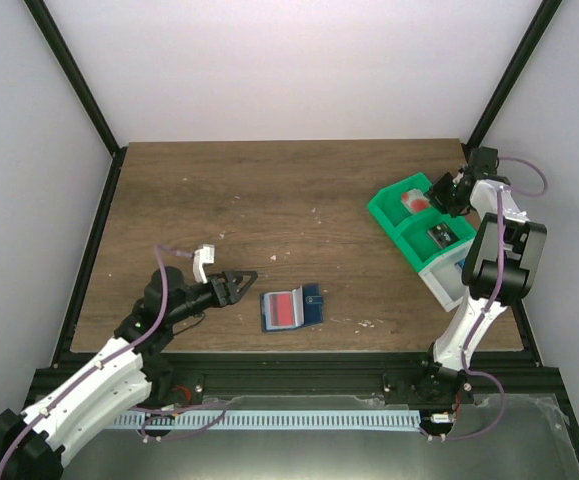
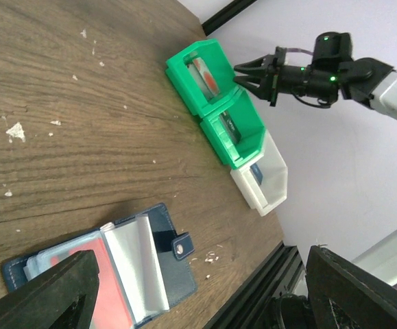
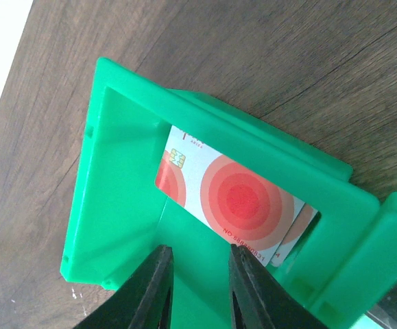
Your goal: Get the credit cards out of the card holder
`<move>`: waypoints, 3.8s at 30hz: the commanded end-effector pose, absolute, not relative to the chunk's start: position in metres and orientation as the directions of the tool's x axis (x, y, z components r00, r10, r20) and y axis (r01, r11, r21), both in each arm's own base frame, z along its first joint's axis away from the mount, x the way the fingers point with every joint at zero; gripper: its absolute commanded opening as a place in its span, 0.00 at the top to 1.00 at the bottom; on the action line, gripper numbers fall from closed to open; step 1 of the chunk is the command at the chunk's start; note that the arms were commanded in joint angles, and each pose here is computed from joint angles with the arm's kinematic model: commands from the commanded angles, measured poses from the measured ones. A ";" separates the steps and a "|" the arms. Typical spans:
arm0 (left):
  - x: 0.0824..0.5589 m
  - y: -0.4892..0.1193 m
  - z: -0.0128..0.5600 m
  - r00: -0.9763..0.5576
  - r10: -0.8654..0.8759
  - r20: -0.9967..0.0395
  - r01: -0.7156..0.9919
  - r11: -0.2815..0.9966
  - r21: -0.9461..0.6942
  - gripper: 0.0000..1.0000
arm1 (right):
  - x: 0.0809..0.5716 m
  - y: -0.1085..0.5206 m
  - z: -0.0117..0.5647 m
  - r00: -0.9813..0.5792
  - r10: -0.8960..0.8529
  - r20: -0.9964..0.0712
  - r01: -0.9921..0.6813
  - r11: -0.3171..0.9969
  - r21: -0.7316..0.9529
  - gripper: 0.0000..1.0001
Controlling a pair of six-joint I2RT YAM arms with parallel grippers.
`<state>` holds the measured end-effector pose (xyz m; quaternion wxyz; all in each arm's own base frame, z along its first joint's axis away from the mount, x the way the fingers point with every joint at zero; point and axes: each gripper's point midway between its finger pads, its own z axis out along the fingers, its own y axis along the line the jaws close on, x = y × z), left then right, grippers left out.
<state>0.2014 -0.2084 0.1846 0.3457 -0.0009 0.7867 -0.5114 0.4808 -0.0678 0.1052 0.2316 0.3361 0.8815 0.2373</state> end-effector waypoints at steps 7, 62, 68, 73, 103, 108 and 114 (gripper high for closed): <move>0.204 -0.209 0.154 -0.805 -0.272 -0.528 0.310 0.567 -0.763 0.15 | 0.466 -0.057 0.158 -0.656 0.677 -0.333 0.435 0.700 0.566 0.71; 0.187 -0.249 0.097 -0.927 -0.267 -0.264 0.153 0.374 -0.915 0.21 | 0.171 0.297 0.017 -0.982 -0.090 -0.164 -0.170 0.794 0.583 0.83; 0.184 -0.255 0.099 -0.934 -0.250 -0.253 0.155 0.355 -0.922 0.24 | 0.166 0.291 0.009 -0.984 -0.085 -0.155 -0.161 0.794 0.587 0.87; 0.186 -0.255 0.098 -0.931 -0.255 -0.263 0.158 0.367 -0.917 0.25 | 0.165 0.290 0.008 -0.984 -0.082 -0.159 -0.161 0.792 0.589 0.90; 0.183 -0.272 0.078 -0.959 -0.172 -0.224 0.150 0.360 -0.921 0.34 | 0.158 0.287 -0.002 -0.988 -0.082 -0.131 -0.144 0.792 0.593 0.91; 0.182 -0.272 0.078 -0.960 -0.169 -0.225 0.152 0.361 -0.920 0.49 | 0.158 0.288 -0.001 -0.988 -0.086 -0.130 -0.147 0.786 0.601 0.91; 0.186 -0.270 0.065 -0.961 -0.164 -0.224 0.135 0.431 -0.892 0.68 | 0.163 0.290 0.010 -0.983 -0.086 -0.160 -0.166 0.783 0.599 0.90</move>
